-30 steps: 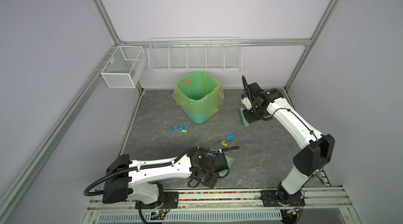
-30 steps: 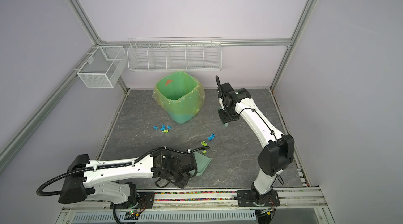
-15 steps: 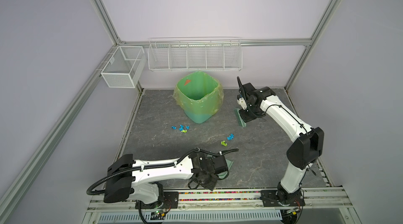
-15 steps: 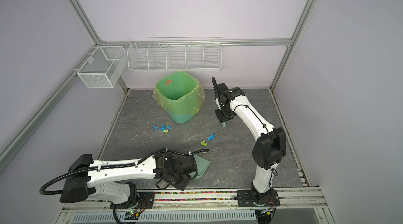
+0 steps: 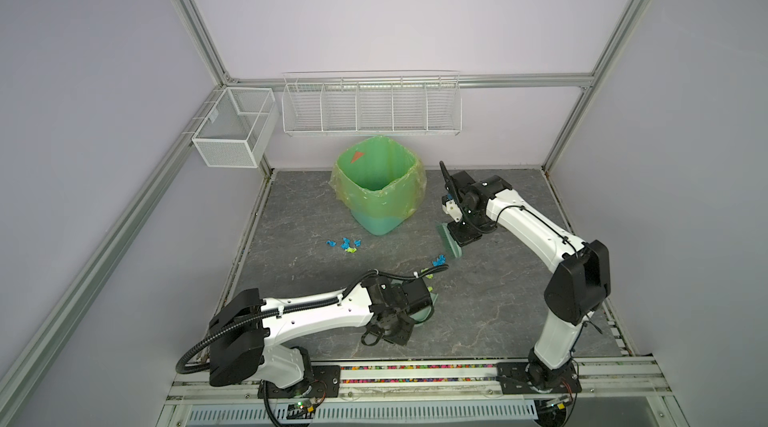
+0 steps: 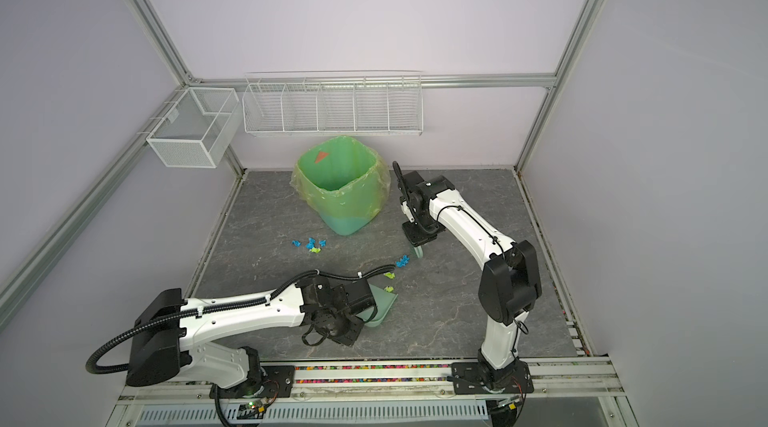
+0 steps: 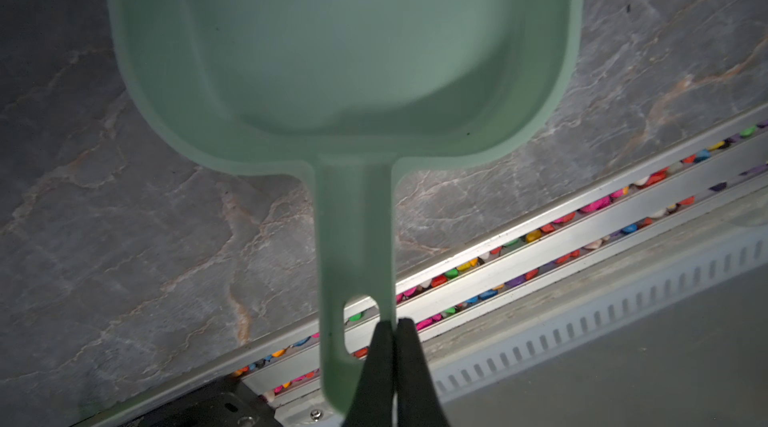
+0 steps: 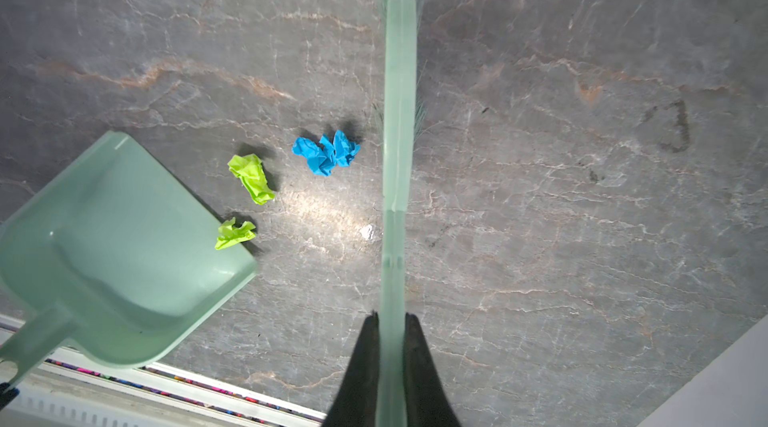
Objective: Sweep away the paper scraps from the table
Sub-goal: 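Sweep the lime and blue scraps toward the dustpan with the right gripper's brush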
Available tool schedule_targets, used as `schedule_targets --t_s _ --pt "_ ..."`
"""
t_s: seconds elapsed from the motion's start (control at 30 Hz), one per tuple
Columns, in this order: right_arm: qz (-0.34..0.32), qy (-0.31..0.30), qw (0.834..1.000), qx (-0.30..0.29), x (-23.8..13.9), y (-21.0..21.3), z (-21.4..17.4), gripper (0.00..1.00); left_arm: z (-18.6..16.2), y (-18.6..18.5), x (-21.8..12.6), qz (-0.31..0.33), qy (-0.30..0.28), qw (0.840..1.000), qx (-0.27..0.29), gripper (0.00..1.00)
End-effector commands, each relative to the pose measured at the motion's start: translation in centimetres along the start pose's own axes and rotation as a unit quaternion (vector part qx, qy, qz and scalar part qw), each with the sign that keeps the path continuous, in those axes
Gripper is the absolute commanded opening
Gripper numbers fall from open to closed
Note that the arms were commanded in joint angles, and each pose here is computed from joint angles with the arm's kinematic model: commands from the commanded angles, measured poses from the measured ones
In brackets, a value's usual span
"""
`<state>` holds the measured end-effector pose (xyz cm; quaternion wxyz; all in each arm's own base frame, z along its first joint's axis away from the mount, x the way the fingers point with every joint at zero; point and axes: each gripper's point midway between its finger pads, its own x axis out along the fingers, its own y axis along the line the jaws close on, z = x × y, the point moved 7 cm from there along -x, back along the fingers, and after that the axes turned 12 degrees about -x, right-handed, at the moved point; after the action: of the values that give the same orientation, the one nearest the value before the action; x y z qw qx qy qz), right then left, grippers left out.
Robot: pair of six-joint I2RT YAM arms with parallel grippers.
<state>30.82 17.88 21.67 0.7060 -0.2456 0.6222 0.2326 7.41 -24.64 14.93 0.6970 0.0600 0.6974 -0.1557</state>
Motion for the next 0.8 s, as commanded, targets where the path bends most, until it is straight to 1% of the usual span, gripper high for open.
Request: schedule_targets --t_s 0.0,0.17,0.23,0.3,0.37,0.6,0.67,0.77 --pt "0.018 -0.005 1.0 -0.01 -0.2 1.4 -0.7 0.07 0.7 -0.8 0.2 0.006 0.006 1.0 0.023 0.0" --pt "0.049 -0.012 0.999 -0.019 -0.2 3.4 -1.4 0.07 1.1 -1.1 1.1 0.014 0.015 0.999 0.027 0.0" --pt "0.045 -0.011 0.999 -0.026 -0.2 3.9 -1.8 0.07 1.4 -1.1 1.0 0.008 0.013 1.0 0.02 0.0" --pt "0.05 -0.007 0.998 -0.043 -0.1 4.7 -2.5 0.07 1.8 -1.5 1.2 -0.013 0.015 1.0 0.006 0.0" --pt "0.058 -0.003 0.997 -0.051 -0.1 5.3 -3.1 0.07 2.1 -2.2 1.1 -0.03 0.015 0.999 0.005 0.0" --pt "0.093 -0.008 0.993 -0.069 -0.6 7.5 -5.0 0.07 3.7 -1.5 1.3 -0.022 0.014 1.0 -0.001 0.0" --pt "0.118 -0.016 0.99 -0.07 -1.1 8.4 -5.5 0.07 4.1 -1.5 1.2 -0.026 0.013 1.0 -0.004 0.0" --pt "0.158 -0.05 0.984 -0.067 -2.4 9.4 -6.1 0.07 4.7 -1.5 1.1 -0.028 0.012 1.0 -0.004 0.0"
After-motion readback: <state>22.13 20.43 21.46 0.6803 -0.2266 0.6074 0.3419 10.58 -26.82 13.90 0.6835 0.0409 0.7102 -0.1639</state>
